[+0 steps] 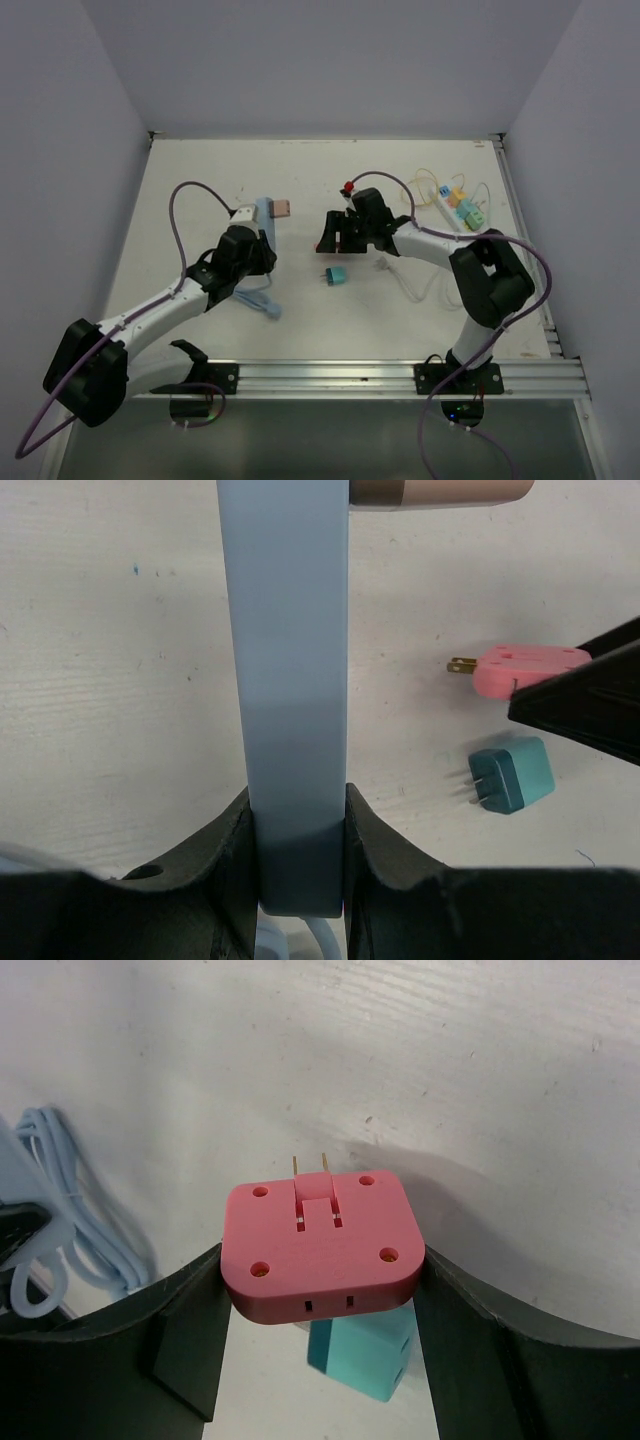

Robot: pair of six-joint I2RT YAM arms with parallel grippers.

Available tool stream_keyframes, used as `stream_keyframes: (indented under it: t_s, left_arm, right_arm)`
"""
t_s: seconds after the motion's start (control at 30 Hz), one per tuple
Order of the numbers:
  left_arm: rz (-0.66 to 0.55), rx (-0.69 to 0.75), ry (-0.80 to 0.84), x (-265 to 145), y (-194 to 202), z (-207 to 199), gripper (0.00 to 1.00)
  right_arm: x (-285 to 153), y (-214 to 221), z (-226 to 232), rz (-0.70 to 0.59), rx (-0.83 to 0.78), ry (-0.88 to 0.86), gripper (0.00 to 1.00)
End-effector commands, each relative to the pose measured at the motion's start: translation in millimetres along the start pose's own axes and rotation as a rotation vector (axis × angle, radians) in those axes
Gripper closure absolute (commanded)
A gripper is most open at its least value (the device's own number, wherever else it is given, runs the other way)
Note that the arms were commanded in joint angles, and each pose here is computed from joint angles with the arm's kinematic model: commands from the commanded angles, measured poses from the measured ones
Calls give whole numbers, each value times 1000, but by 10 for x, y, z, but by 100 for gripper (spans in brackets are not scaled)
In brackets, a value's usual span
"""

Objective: Pull the plug off the socket

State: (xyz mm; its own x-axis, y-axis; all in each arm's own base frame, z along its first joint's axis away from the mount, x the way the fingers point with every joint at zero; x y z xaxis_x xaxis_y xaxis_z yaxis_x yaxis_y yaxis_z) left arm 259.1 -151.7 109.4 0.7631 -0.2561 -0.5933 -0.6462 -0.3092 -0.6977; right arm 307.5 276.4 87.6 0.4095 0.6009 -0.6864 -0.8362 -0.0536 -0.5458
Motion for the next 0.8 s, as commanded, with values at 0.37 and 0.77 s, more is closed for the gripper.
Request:
stream_keyframes:
  t_s: [0.37, 0.77]
  left_arm:
    - [-49, 33, 168, -129, -268, -363, 100]
    - [-23, 64, 229, -129, -263, -470, 100]
  right_arm:
    - [47, -147, -116, -82, -187, 48, 24]
    - [-333, -298, 221, -139, -153, -58, 6]
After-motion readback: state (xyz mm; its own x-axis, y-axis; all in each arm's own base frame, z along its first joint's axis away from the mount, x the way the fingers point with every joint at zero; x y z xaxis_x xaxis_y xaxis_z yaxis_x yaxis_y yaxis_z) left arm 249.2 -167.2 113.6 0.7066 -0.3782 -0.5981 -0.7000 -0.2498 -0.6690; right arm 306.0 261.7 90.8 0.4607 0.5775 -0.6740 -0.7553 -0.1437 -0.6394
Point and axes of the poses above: each gripper's point midway between its finger pads, its own x axis out along the fingers, its own z axis along the line the jaws close on, y = z × x, the point moved 3 cm from there along -x, back along the fingers, and after that the axes turned 7 degrees about -x, right-handed, at the moved point
